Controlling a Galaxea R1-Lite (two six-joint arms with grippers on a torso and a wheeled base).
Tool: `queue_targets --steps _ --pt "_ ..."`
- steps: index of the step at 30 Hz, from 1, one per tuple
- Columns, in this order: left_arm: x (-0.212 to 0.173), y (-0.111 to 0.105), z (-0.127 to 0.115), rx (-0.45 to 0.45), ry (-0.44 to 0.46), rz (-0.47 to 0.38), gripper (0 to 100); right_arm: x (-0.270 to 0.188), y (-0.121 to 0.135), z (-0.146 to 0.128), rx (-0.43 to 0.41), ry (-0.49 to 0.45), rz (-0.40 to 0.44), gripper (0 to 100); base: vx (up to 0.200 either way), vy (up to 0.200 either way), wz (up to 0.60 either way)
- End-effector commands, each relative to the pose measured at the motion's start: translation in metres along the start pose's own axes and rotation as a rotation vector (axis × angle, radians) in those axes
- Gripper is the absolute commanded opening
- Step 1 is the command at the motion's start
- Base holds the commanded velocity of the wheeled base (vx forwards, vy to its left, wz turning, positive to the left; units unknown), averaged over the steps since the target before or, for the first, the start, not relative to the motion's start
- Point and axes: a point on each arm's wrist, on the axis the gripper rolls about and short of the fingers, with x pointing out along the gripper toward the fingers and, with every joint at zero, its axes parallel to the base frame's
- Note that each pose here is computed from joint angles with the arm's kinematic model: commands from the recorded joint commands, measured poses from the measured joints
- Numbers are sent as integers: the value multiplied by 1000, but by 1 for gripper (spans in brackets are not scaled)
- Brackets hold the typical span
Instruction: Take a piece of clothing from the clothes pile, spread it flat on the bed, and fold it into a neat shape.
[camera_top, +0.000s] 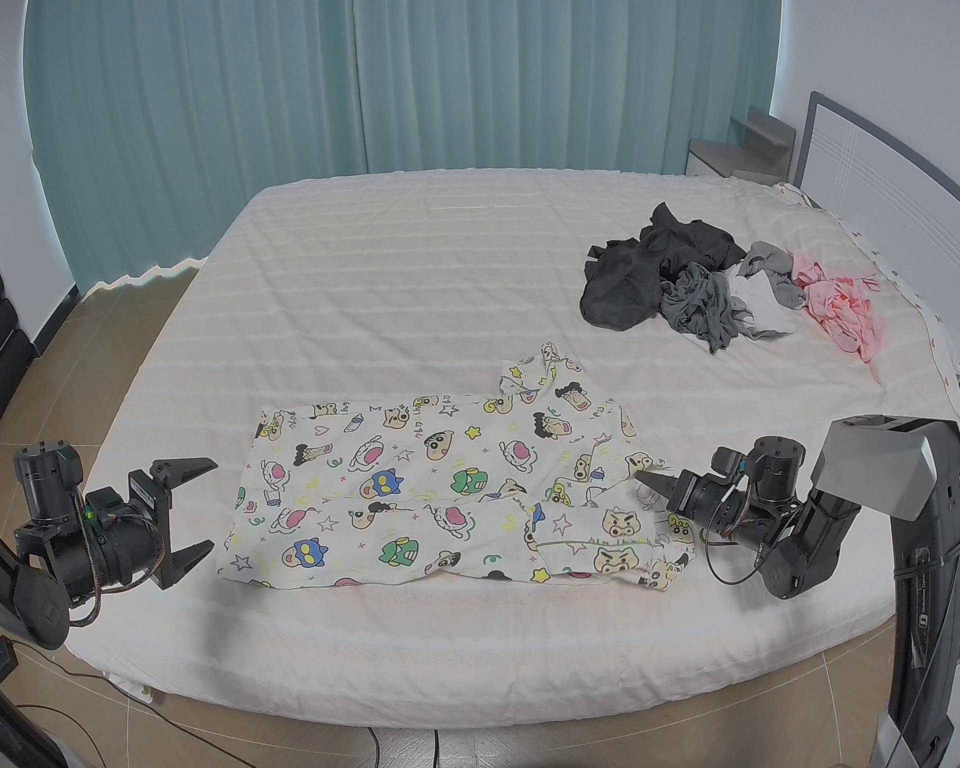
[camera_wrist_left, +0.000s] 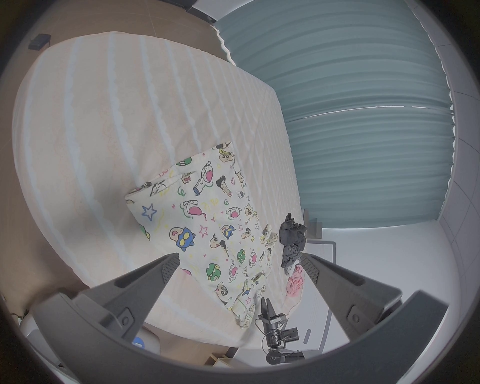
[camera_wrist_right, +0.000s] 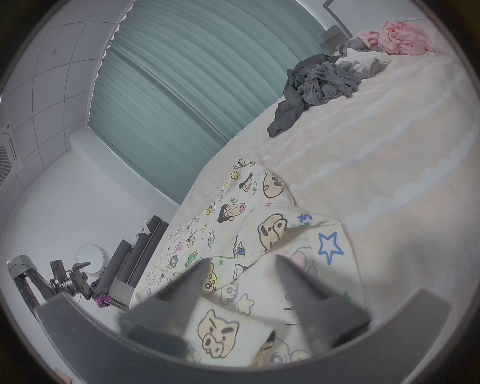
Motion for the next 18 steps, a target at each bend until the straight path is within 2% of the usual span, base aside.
queue_targets --steps 1,3,5,12,18 --pt "5 0 -6 7 27 7 100 -4 2 2 0 -8 -3 100 0 0 0" --pt "8 -2 -14 20 56 5 100 -10 7 10 -7 -38 -10 100 0 0 0" --pt "10 -3 -16 22 45 12 100 -18 14 15 -10 -56 -24 100 0 0 0" --pt "15 0 -17 10 31 36 100 -28 19 12 -7 -49 -24 100 0 0 0" --pt "14 1 -18 30 38 42 100 -29 20 5 -10 -46 -16 100 200 0 0"
